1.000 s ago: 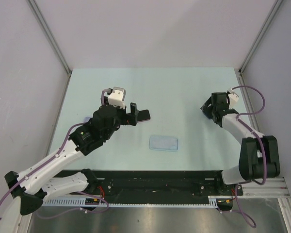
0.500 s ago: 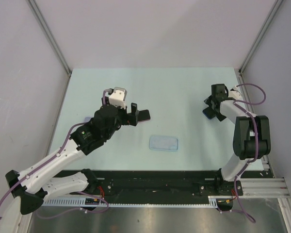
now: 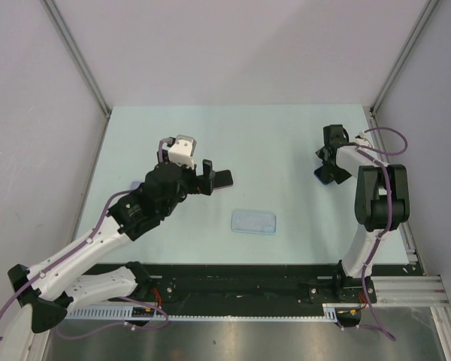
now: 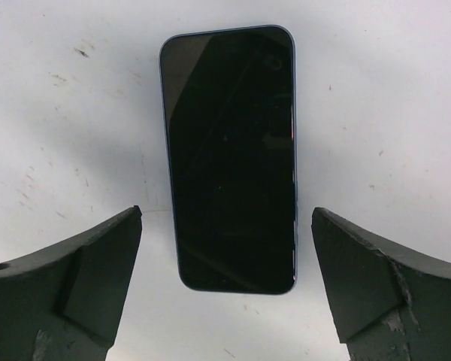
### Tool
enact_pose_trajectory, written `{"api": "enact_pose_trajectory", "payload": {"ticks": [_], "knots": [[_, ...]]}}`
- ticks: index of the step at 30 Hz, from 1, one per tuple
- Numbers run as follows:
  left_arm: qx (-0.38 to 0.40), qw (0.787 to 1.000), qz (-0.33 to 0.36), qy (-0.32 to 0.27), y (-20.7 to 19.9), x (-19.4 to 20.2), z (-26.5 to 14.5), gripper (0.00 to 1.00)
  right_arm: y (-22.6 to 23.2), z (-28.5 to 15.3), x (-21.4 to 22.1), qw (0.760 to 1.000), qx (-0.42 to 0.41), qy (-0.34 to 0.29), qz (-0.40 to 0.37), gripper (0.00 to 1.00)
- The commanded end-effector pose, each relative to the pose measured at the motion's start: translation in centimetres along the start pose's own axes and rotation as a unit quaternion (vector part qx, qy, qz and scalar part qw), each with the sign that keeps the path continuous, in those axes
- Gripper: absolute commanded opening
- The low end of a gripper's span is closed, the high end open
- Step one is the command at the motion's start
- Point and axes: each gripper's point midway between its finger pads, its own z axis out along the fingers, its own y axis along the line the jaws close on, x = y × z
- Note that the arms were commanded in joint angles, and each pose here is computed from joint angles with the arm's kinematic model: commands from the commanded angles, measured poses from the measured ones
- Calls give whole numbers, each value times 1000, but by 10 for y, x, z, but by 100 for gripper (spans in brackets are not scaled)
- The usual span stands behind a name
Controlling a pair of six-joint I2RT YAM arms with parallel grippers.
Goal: Put the phone into the phone case
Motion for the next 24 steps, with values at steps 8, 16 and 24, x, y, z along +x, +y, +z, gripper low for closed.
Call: {"api": "enact_pose_trajectory", "payload": {"ticks": [8, 16, 24], "knots": [[14, 999, -24, -29, -5, -21, -8, 100, 3, 25, 0, 999, 46, -4, 8, 95], [12, 999, -23, -27, -5, -19, -6, 100, 2, 26, 1, 999, 47, 8, -11, 81], [12, 999, -21, -23, -6, -16, -4, 100, 1, 34, 14, 996, 51, 53, -57, 70]]}}
